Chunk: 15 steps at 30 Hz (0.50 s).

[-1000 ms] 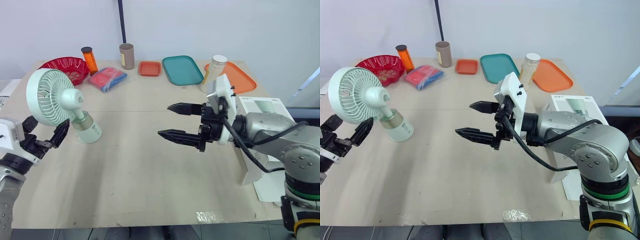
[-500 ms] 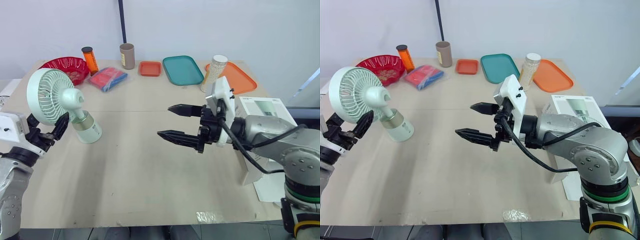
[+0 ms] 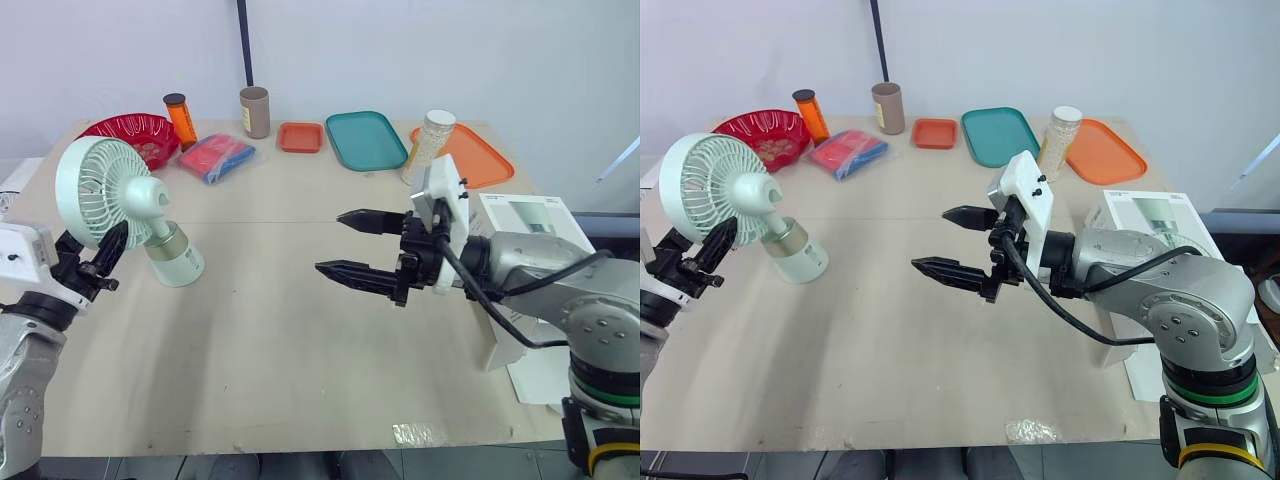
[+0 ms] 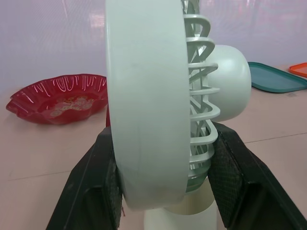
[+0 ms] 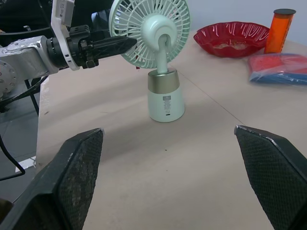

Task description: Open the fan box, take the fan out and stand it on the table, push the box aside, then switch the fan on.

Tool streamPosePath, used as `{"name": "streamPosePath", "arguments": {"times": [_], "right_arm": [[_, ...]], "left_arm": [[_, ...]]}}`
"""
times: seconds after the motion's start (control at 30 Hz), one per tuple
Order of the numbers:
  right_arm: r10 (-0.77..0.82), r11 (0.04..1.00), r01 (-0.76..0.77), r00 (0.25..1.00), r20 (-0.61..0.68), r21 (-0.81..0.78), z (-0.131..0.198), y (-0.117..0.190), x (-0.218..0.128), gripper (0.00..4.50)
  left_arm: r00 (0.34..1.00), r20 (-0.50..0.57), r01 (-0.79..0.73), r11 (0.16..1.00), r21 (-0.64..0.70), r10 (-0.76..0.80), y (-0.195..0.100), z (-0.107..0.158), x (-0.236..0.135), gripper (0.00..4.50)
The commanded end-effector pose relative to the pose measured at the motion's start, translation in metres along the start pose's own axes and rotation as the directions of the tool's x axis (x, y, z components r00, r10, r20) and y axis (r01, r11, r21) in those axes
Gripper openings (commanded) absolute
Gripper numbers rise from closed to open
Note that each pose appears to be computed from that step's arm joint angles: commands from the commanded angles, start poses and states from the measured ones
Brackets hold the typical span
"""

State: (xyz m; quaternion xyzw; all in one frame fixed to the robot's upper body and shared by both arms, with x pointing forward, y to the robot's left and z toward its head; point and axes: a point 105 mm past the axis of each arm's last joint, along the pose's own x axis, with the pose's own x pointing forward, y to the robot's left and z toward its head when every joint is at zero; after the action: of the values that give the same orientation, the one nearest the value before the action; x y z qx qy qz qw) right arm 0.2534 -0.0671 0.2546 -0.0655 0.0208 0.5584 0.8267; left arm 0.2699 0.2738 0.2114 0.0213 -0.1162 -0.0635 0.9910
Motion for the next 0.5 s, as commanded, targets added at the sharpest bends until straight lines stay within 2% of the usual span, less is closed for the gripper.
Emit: {"name": "streamPosePath", "arguments": {"times": [0.03,0.3,0.37,0.5], "right_arm": [[-0.001,0.999,0.002,1.0,0.028,-0.041,0.009,0.005,-0.004,4.5],[-0.003,0.999,0.004,1.0,0.028,-0.042,0.009,0.004,-0.003,4.5],[-0.002,0.999,0.003,1.0,0.028,-0.041,0.009,0.004,-0.003,4.5],[-0.004,0.999,0.005,1.0,0.028,-0.032,0.009,0.005,-0.003,4.5]], "left_arm": [[0.999,0.039,0.002,1.0,0.02,-0.002,-0.001,0.009,0.0,2.08],[0.998,0.07,-0.01,1.0,0.004,0.01,-0.004,0.016,0.004,1.9],[0.996,0.087,-0.024,1.0,0.004,0.023,-0.005,0.023,0.007,1.9],[0.986,0.163,0.04,0.999,-0.011,-0.038,-0.032,0.051,0.024,1.9]]}}
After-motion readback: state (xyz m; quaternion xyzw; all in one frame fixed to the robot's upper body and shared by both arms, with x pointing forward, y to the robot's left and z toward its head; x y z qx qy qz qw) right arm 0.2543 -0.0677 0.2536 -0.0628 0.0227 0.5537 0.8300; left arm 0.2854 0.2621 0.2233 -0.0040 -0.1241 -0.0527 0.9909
